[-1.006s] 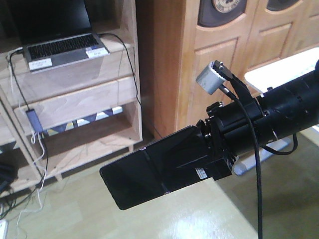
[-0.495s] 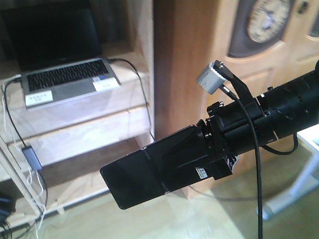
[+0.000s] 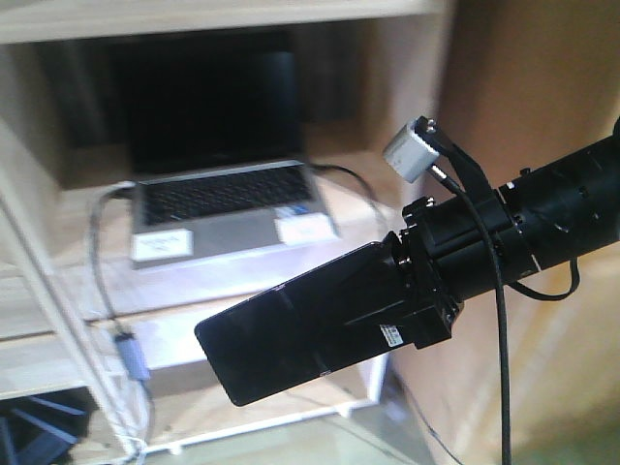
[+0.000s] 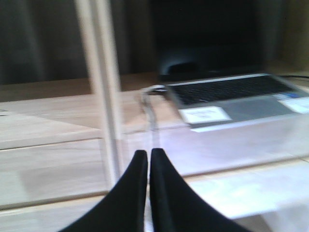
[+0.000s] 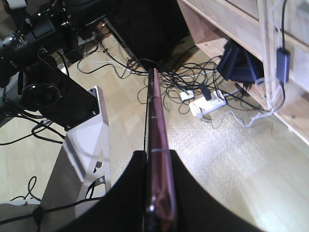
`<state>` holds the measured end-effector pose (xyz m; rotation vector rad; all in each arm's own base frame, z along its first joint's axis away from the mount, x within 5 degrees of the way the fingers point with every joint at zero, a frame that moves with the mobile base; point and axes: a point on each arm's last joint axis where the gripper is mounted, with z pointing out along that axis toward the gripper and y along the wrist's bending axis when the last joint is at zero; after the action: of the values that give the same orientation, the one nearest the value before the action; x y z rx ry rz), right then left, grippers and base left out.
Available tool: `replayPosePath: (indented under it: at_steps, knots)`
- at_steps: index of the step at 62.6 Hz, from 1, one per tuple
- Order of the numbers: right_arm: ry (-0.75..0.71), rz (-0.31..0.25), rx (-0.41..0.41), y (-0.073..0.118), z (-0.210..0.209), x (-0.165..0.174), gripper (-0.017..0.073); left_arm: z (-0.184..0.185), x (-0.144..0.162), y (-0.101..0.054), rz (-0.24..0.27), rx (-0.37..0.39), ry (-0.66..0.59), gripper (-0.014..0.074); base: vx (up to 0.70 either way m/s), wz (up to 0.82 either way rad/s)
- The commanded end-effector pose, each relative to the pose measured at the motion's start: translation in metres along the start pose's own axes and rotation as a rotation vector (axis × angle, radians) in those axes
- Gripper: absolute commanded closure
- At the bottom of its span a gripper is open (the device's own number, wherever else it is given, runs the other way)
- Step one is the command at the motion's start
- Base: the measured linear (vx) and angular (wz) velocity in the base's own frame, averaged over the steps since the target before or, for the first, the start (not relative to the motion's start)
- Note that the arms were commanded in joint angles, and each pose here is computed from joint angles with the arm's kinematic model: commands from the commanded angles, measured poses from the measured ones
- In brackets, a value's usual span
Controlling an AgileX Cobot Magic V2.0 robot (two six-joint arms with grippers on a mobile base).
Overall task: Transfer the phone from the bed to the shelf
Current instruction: 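Drive toward the wooden shelf unit holding the silver laptop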
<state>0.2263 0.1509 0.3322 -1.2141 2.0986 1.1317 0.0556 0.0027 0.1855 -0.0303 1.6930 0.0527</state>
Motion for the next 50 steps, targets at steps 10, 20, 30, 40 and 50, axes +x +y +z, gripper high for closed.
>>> replayPosePath:
  at_steps: [10, 20, 30, 40, 50]
  knots:
    - [-0.054, -0.032, -0.084, 0.0204, -0.0107, -0.0099, 0.0561, -0.0003, -0.0043, 0.0002, -0.009, -0.003, -0.071, 0.0592, 0.29, 0.48]
    - [-0.054, -0.032, -0.084, 0.0204, -0.0107, -0.0099, 0.0561, -0.0003, -0.0043, 0.0002, -0.009, -0.003, -0.071, 0.0592, 0.24, 0.36]
    - [-0.054, -0.032, -0.084, 0.0204, -0.0107, -0.0099, 0.0561, -0.0003, -0.0043, 0.0002, -0.009, -0.003, -0.071, 0.0592, 0.20, 0.21]
    - [-0.054, -0.032, -0.084, 0.0204, -0.0107, -0.0099, 0.0561, -0.0003, -0.0043, 0.0002, -0.009, -0.003, -0.071, 0.0592, 0.17, 0.09]
    - [-0.054, -0.032, -0.084, 0.0204, -0.0107, -0.0099, 0.0561, -0.0003, -0.0043, 0.0002, -0.009, -0.003, -0.071, 0.0592, 0.14, 0.01]
